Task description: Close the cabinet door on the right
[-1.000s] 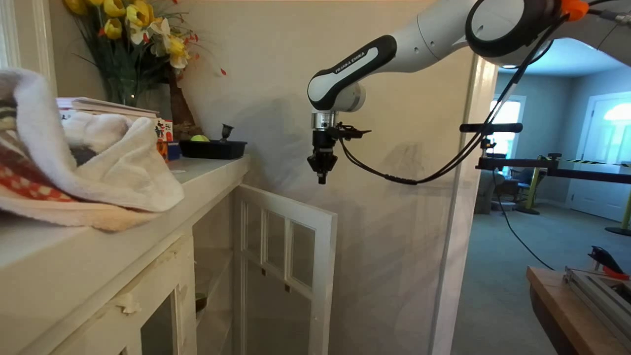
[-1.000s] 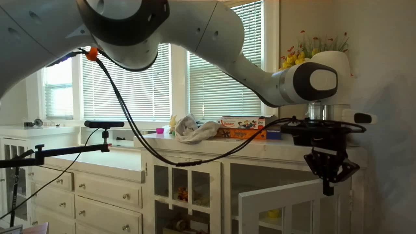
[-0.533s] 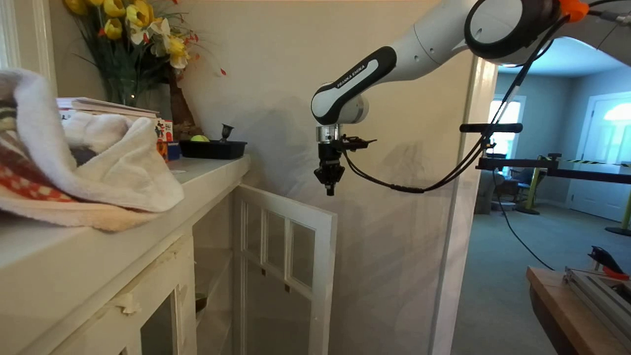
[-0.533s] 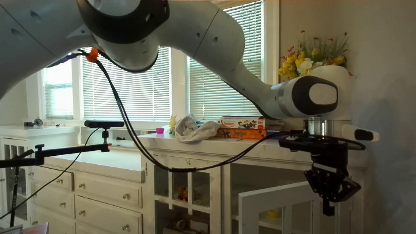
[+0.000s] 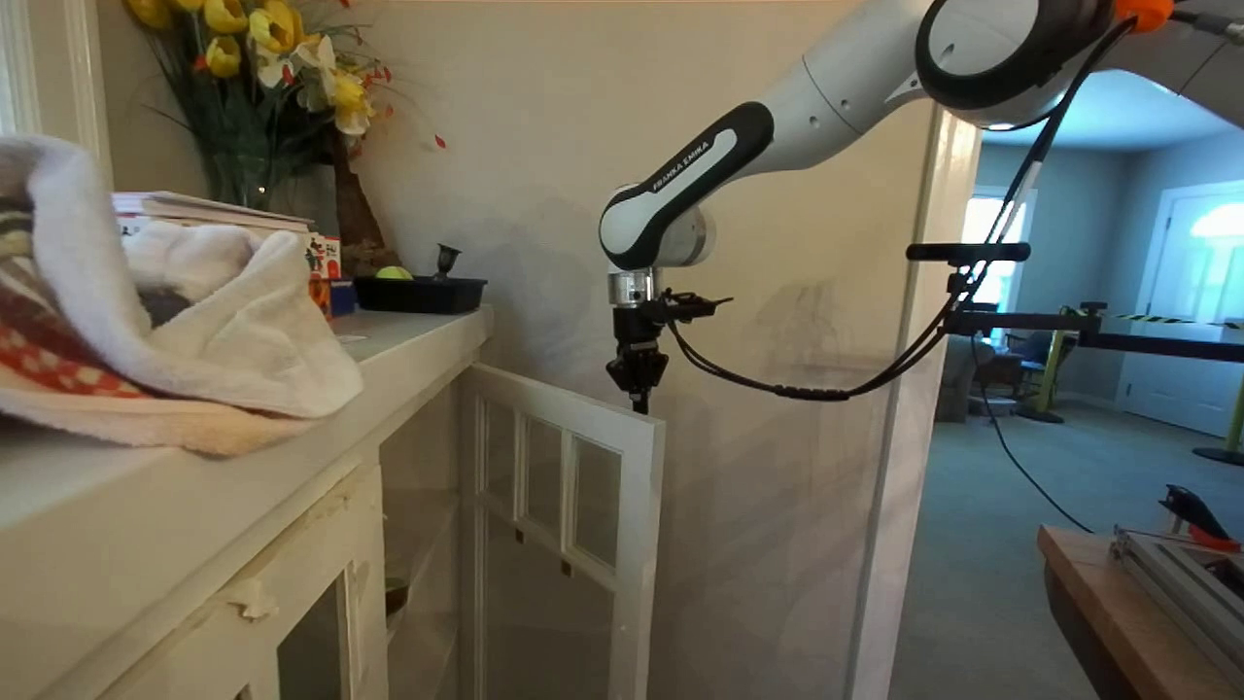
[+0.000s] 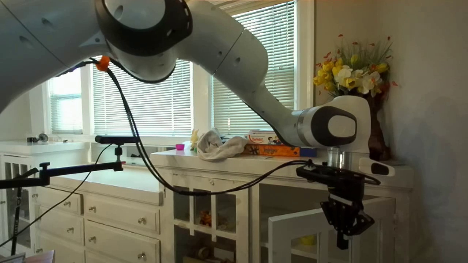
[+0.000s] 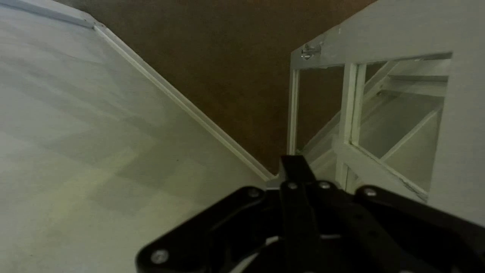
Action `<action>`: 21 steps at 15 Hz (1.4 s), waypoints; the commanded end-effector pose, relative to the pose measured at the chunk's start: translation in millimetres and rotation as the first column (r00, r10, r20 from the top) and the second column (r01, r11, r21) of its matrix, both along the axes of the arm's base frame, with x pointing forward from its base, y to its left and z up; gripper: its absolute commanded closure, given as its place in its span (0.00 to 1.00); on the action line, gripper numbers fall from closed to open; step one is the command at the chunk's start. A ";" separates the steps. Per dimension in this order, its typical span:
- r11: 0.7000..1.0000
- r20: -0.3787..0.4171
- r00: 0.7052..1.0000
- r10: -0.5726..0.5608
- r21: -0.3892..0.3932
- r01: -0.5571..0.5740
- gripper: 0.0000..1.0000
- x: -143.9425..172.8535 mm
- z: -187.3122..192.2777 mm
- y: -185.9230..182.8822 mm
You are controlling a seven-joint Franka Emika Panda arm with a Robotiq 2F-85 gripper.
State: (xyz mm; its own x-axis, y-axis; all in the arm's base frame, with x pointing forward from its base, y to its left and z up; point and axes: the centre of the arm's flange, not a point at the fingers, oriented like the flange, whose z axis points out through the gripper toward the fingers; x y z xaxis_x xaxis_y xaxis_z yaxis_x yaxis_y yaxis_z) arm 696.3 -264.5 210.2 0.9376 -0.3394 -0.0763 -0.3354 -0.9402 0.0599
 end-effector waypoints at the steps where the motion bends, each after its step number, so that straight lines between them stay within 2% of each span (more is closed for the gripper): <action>1: 1.000 0.000 1.000 -0.001 0.000 0.001 0.99 -0.3 0.2 -1.0; 4: 0.999 0.012 1.000 0.010 0.032 -0.011 1.00 2.7 -14.2 9.9; 12: 0.973 0.027 0.985 0.172 0.152 -0.175 1.00 36.1 -58.9 94.9; 16: 0.927 0.045 0.952 0.303 0.217 -0.305 1.00 47.8 -78.0 145.2; 21: 0.859 0.092 0.886 0.455 0.217 -0.464 1.00 62.1 -77.3 185.2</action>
State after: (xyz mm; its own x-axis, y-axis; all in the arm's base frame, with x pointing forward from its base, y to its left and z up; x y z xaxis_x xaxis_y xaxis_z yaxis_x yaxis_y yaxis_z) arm 739.7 -89.0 131.7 0.9934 0.0687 -0.0920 0.0539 -0.9865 -0.1549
